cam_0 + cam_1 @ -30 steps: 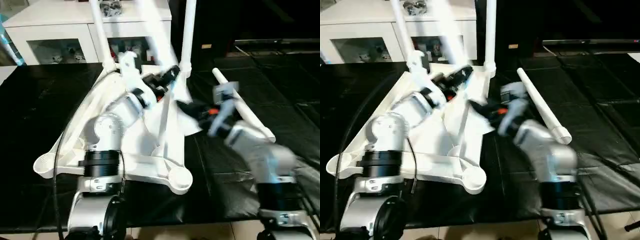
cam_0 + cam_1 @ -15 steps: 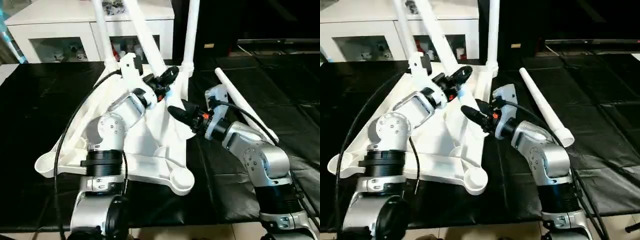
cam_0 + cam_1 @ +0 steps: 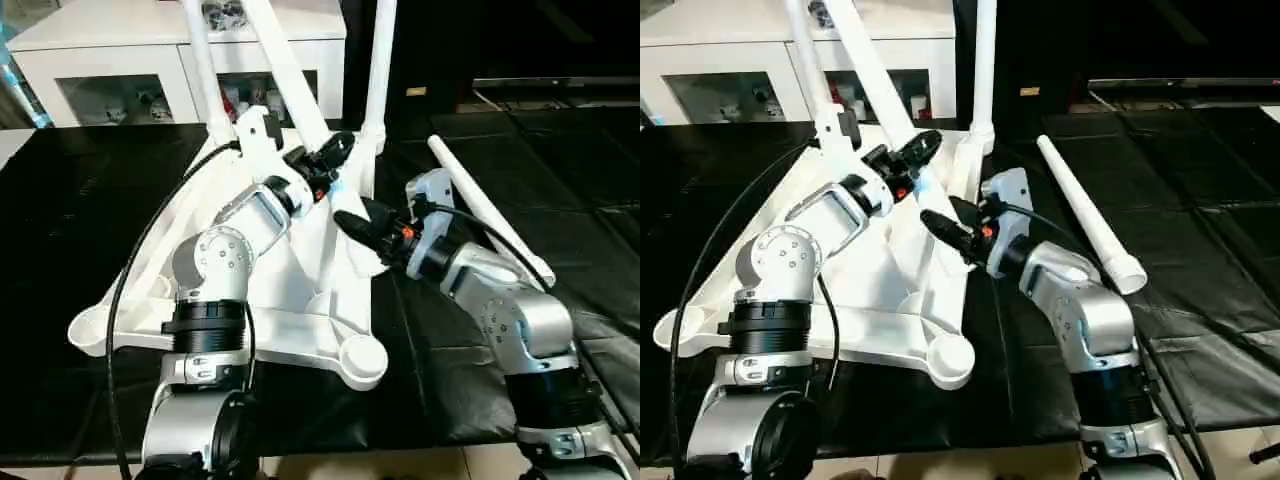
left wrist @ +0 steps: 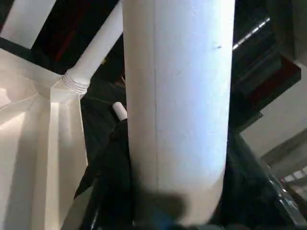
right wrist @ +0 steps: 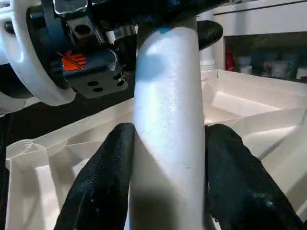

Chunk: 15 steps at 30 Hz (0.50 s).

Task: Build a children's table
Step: Pick table leg

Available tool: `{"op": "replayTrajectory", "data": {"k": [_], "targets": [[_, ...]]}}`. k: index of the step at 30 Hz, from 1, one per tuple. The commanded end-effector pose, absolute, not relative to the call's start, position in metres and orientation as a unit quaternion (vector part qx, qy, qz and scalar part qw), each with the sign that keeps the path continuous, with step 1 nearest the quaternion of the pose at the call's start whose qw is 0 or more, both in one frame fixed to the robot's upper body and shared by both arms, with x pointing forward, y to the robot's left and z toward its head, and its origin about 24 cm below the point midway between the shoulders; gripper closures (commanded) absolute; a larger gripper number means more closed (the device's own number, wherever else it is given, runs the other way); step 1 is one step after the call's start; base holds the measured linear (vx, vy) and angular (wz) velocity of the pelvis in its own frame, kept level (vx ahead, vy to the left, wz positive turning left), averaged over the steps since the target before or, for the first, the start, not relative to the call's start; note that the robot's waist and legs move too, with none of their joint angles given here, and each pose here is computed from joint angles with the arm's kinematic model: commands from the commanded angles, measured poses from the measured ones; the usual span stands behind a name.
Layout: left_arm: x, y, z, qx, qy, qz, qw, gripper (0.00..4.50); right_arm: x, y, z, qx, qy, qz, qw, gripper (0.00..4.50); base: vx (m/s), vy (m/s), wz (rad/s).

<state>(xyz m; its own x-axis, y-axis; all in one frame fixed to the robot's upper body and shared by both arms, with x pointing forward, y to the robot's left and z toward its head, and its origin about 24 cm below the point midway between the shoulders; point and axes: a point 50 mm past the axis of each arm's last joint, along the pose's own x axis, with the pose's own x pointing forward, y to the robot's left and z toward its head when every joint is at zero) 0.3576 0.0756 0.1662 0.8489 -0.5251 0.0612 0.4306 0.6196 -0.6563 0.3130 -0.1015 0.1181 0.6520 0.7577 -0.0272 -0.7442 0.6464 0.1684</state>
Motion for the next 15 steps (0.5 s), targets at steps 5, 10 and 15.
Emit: {"op": "replayTrajectory", "data": {"k": [5,10,15], "targets": [[0.3593,0.0751,0.1737,-0.345,0.057,-0.261,0.9,2.63,0.3122,-0.0924,0.1162,0.055,0.049,0.423,0.903,2.65,0.0,0.0,0.0],[0.3613,0.0779,0.1751,-0.345,0.051,-0.249,0.904,2.63,0.312,-0.0917,0.1137,0.086,0.068,0.425,0.898,1.95,0.0,0.0,0.0],[0.3644,0.0833,0.1752,-0.324,0.045,-0.237,0.915,2.64,0.3149,-0.0962,0.1142,0.121,0.085,0.393,0.908,1.48,0.0,0.0,0.0]]}}
